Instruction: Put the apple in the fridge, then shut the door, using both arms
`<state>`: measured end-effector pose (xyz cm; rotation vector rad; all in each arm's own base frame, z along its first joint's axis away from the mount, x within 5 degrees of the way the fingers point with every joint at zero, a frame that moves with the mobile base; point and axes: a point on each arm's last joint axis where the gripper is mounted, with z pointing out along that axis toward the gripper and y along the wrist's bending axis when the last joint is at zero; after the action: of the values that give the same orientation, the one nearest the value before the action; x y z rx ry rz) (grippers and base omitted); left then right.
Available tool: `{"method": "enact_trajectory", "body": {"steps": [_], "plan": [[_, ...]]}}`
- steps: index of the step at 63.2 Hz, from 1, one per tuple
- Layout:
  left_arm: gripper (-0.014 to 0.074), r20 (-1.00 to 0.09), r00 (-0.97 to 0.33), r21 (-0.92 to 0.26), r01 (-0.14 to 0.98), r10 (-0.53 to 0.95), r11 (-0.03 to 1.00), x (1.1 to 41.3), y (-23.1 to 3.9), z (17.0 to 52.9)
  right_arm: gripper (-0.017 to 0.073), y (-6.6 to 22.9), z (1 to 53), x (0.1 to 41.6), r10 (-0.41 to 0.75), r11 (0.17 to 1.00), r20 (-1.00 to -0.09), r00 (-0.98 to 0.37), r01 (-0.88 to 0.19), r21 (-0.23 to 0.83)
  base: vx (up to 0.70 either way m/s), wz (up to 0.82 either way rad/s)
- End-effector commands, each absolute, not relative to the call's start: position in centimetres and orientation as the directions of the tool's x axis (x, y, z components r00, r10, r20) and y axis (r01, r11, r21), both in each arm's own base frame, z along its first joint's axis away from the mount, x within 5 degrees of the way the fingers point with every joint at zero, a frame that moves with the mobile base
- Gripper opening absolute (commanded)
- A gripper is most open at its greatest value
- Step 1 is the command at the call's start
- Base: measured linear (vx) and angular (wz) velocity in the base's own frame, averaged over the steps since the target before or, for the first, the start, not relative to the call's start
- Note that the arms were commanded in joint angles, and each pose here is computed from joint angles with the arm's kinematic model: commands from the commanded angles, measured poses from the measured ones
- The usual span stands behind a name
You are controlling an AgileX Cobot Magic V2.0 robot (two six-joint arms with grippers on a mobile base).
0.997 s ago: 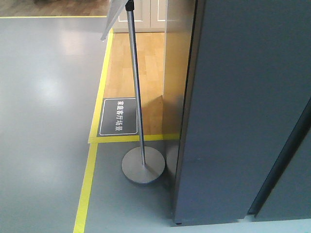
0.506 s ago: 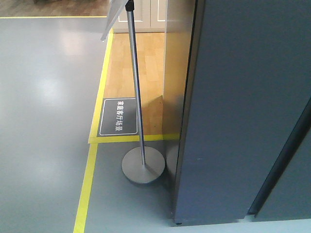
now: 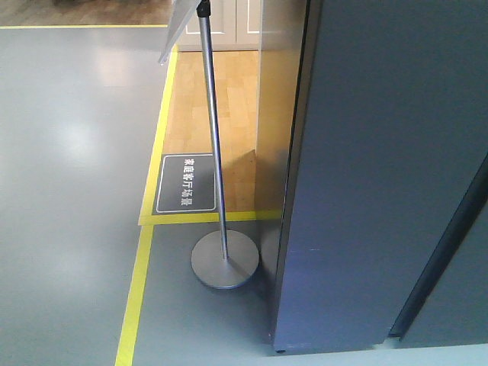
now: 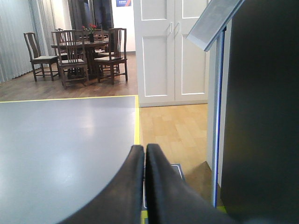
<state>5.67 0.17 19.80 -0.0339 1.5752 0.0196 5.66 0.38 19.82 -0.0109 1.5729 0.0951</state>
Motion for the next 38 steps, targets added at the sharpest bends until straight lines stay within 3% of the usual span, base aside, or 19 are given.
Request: {"method": "enact_trajectory", "body": {"steps": [1, 38], "plan": [[-0.0006, -0.998, 0.06, -0.026, -0.036, -0.024, 0.999, 5.63, 0.21, 19.81, -0.0003, 0.32, 20.16, 5.54, 0.038, 0.998, -0.995, 0.089, -0.061, 0.033, 0.0, 0.0], [-0.0006, -0.998, 0.06, -0.026, -0.036, -0.024, 0.999, 5.63, 0.21, 19.81, -0.0003, 0.34, 20.21, 5.54, 0.043, 0.997, -0.995, 0.089, -0.065, 0.037, 0.0, 0.0]]}}
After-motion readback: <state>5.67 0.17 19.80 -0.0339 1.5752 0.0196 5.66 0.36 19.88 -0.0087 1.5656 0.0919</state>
